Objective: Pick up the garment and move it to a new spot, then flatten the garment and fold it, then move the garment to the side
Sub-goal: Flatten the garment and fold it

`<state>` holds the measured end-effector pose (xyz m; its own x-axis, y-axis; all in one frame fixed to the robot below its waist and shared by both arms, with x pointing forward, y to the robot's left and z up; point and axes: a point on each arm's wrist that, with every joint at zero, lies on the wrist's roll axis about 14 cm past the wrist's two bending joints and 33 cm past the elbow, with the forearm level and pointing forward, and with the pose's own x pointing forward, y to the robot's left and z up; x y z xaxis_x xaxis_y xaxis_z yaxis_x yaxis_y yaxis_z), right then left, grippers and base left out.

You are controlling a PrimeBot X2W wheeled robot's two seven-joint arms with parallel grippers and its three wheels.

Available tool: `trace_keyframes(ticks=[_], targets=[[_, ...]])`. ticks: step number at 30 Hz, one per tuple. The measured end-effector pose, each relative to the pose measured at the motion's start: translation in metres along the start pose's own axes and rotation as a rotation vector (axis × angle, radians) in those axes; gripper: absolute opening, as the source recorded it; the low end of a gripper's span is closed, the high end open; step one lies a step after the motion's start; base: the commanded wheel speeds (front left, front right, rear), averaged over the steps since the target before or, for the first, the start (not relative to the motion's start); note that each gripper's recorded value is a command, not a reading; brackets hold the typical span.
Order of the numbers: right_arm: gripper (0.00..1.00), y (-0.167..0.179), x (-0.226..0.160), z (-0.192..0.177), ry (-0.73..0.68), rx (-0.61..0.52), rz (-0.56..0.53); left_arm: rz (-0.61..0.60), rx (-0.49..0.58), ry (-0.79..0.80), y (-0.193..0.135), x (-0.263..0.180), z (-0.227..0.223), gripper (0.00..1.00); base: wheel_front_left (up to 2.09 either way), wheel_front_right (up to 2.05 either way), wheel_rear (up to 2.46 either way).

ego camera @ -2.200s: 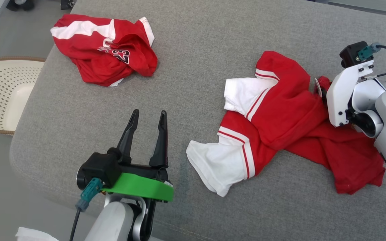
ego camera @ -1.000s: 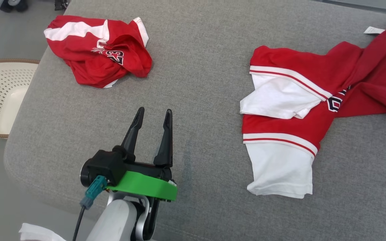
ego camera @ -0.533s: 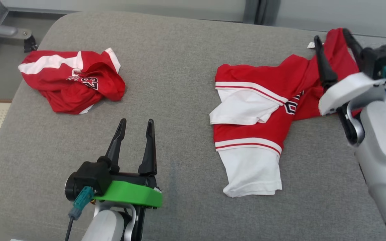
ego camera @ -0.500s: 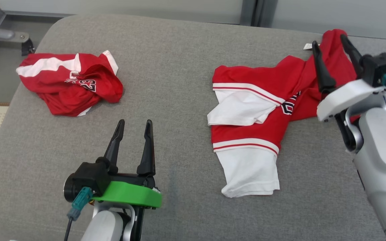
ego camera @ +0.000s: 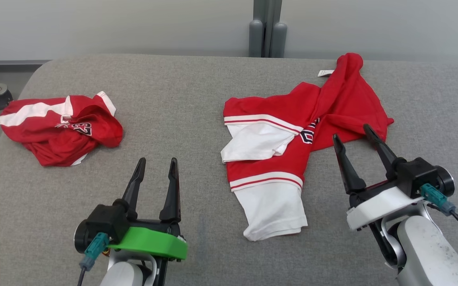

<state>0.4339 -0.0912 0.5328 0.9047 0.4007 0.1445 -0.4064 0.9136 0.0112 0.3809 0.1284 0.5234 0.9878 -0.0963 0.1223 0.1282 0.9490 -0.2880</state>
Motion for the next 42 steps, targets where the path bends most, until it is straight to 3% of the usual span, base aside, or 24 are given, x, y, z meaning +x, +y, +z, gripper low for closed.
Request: trace_keyframes(ticks=[8,21,31,37,38,39,40,42], targets=[[1.0,0.03,0.015,-0.021,0.086,-0.086,0.13,0.027,-0.001,0.013,0.008,-0.003,-0.004,1.0,0.0,0.0,0.0],[1.0,0.052,0.045,-0.099,0.401,0.024,0.19,0.114,-0.01,0.031,0.034,-0.01,-0.007,1.0,0.0,0.0,0.0],[1.0,0.067,0.057,-0.133,0.507,0.133,0.204,0.187,-0.006,0.05,0.055,-0.019,-0.012,1.0,0.0,0.0,0.0],[1.0,0.073,0.063,-0.133,0.506,0.132,0.233,0.194,-0.007,0.056,0.056,-0.022,-0.013,1.0,0.0,0.0,0.0],[0.44,0.073,0.064,-0.131,0.497,0.132,0.235,0.194,-0.007,0.055,0.056,-0.022,-0.013,1.0,0.0,0.0,0.0],[0.05,0.074,0.066,-0.128,0.487,0.133,0.238,0.194,-0.007,0.053,0.056,-0.022,-0.012,1.0,0.0,0.0,0.0],[0.0,0.075,0.067,-0.125,0.474,0.131,0.242,0.194,-0.007,0.051,0.056,-0.023,-0.011,1.0,0.0,0.0,0.0],[0.0,0.076,0.072,-0.119,0.45,0.128,0.247,0.194,-0.006,0.048,0.056,-0.023,-0.01,1.0,0.0,0.0,0.0]])
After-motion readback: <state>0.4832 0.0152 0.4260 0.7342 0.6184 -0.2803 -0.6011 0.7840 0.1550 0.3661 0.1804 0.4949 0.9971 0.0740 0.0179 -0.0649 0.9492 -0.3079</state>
